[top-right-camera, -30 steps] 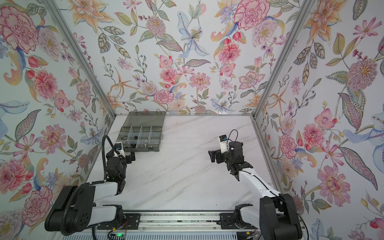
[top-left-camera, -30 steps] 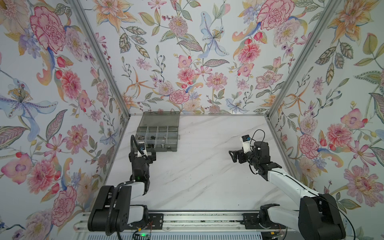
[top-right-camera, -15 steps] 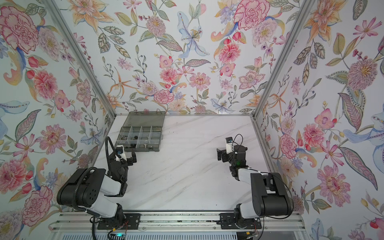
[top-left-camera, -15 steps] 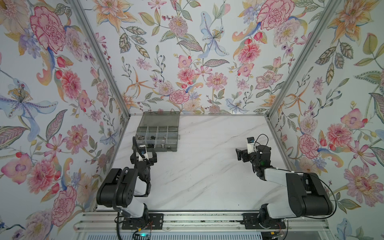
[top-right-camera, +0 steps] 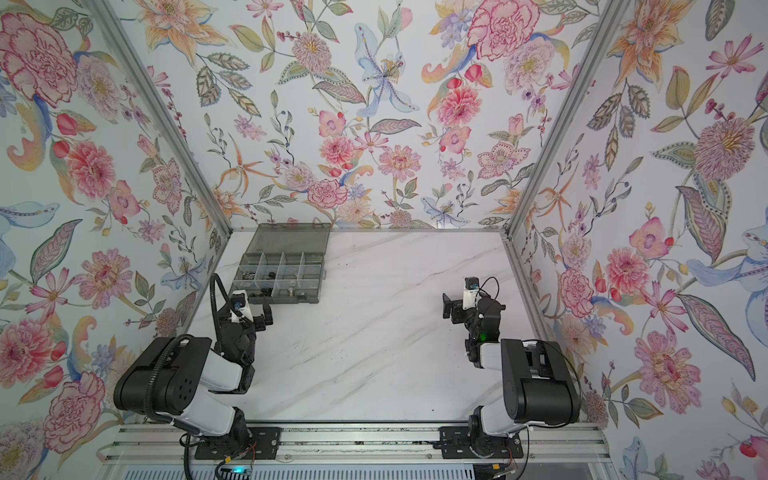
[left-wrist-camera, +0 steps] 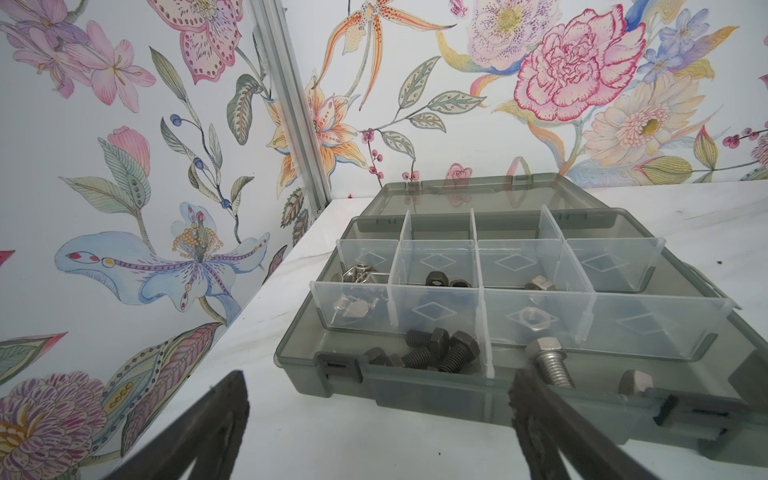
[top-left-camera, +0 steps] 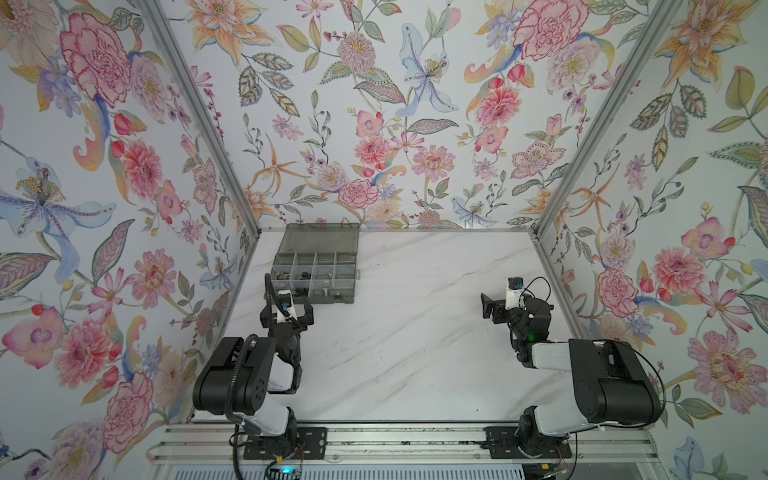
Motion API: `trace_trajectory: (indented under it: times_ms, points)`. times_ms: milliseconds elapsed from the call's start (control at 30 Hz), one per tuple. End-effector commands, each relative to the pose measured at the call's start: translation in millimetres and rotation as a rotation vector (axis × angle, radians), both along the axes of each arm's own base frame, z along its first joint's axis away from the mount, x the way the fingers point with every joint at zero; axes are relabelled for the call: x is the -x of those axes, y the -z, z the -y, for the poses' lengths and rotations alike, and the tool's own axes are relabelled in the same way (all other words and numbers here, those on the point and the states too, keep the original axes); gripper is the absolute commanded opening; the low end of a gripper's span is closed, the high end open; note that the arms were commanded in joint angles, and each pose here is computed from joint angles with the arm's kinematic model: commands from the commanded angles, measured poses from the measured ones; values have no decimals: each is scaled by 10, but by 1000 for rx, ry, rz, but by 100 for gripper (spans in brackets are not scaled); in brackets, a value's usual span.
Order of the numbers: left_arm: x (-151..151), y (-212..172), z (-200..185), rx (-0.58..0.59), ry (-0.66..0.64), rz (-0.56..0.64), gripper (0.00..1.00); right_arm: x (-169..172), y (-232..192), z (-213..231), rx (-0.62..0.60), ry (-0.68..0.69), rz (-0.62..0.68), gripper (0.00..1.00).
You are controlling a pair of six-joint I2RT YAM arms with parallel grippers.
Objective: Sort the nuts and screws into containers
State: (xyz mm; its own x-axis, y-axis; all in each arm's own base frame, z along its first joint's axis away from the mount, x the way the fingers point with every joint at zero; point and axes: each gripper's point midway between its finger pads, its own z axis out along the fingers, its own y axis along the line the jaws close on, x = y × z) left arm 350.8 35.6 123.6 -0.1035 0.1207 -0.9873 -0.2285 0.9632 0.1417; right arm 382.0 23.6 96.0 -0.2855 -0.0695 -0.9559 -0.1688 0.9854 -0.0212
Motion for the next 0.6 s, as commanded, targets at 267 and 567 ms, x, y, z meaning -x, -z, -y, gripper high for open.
trace_trajectory:
  times_ms: [267, 567]
  points:
    - [-51, -162, -25, 0, -14, 59, 99, 3, -105, 11, 3, 22, 71, 99]
    - [-92, -146, -7, -5, -6, 44, 100, 1, -116, 13, 3, 26, 78, 99]
